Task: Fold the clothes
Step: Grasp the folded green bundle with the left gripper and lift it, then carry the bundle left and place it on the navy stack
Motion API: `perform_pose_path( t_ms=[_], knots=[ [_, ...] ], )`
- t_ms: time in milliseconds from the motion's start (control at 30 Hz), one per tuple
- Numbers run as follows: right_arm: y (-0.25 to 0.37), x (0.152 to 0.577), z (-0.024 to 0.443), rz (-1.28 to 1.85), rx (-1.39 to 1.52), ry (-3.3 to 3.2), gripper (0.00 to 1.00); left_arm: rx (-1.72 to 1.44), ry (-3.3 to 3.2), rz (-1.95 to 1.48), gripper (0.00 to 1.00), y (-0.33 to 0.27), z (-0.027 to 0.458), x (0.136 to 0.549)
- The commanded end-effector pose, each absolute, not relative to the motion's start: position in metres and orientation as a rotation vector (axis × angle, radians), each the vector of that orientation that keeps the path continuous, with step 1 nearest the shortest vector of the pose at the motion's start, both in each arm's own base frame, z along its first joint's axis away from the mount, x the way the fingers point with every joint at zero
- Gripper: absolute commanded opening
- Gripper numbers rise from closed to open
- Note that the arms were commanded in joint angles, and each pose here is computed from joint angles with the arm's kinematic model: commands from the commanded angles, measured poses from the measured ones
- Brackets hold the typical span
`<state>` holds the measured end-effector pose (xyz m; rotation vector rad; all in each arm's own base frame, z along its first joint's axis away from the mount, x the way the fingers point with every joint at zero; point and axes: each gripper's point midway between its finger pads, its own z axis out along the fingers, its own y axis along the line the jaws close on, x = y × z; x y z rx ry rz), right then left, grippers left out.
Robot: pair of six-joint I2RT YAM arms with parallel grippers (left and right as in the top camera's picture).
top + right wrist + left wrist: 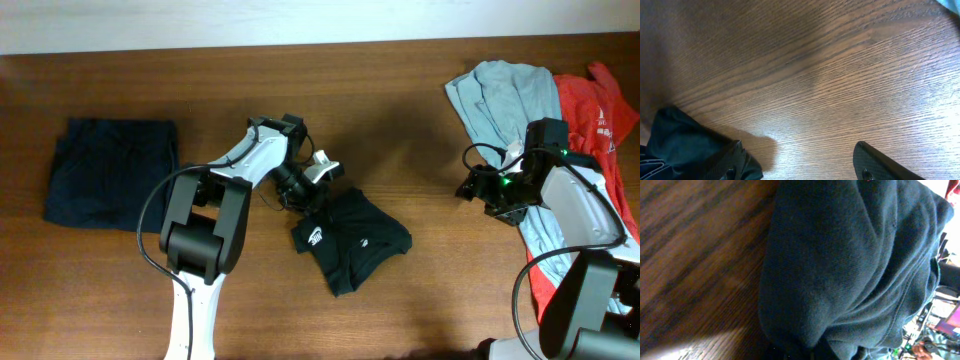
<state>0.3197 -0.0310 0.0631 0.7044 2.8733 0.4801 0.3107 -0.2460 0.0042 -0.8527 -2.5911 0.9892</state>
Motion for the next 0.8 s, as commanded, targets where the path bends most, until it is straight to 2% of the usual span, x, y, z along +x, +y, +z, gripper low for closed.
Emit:
perform_pose_path(
  t_ms=[0, 333, 467, 767],
  knots=[
    [-0.03, 0.32, 0.065, 0.493, 0.705, 2.87, 0.74, -0.721, -2.642, 0.976, 0.01, -0.232, -0.001, 0.328],
    [-0.03, 0.32, 0.065, 0.493, 0.704, 2.868, 0.74, -0.519, -2.976, 0.966, 0.01, -0.151, 0.059, 0.406],
    [-0.03, 0.32, 0.065, 0.493, 0.704, 2.868, 0.74, -0.372, -3.14, 0.974, 0.01, -0.091, 0.089, 0.438],
    [-0.03, 0.32, 0.065, 0.493, 0.704, 2.869, 0.74, -0.057, -3.338, 0.92, 0.01, 0.02, 0.115, 0.462]
  ],
)
